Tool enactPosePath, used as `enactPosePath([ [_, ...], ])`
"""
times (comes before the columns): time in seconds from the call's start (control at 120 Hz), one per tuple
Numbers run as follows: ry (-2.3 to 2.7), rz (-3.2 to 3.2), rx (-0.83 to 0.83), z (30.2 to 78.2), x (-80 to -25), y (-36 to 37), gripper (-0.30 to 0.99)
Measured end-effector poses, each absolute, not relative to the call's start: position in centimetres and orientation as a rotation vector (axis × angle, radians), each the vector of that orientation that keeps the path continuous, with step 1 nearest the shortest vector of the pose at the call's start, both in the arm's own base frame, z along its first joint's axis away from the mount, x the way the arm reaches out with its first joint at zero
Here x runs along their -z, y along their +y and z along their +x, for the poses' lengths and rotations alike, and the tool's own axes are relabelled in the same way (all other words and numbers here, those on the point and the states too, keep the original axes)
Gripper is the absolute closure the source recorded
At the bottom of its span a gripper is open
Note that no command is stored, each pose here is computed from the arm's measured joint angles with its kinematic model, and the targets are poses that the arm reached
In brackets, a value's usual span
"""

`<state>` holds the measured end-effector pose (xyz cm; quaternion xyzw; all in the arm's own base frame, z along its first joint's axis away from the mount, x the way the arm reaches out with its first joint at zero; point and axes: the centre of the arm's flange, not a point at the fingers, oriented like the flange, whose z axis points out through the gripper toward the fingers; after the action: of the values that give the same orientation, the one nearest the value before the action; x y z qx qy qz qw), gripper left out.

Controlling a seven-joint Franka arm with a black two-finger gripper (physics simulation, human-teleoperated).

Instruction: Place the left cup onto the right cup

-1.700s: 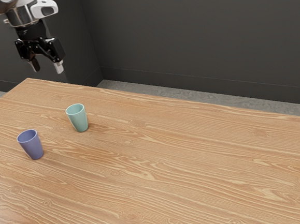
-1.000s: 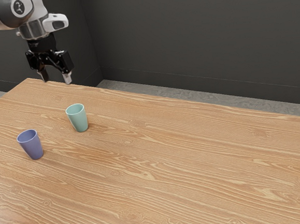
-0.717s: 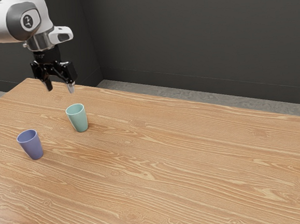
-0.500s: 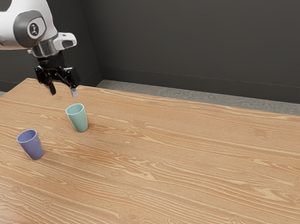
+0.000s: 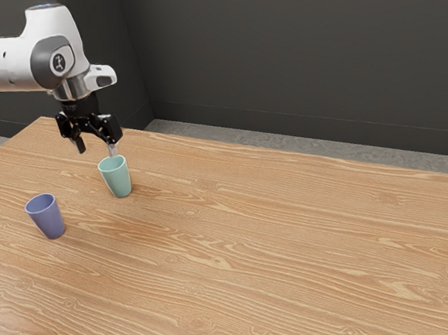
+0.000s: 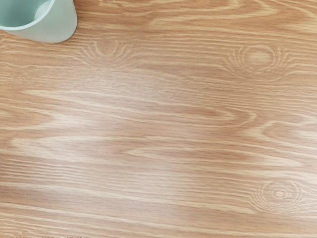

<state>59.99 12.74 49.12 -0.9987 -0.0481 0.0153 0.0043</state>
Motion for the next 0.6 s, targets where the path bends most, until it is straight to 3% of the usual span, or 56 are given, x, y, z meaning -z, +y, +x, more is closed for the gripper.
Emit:
enactPosePath([
  [0.6,-0.284,-3.117,-0.012,58.0,-47.5,18.4,0.02],
])
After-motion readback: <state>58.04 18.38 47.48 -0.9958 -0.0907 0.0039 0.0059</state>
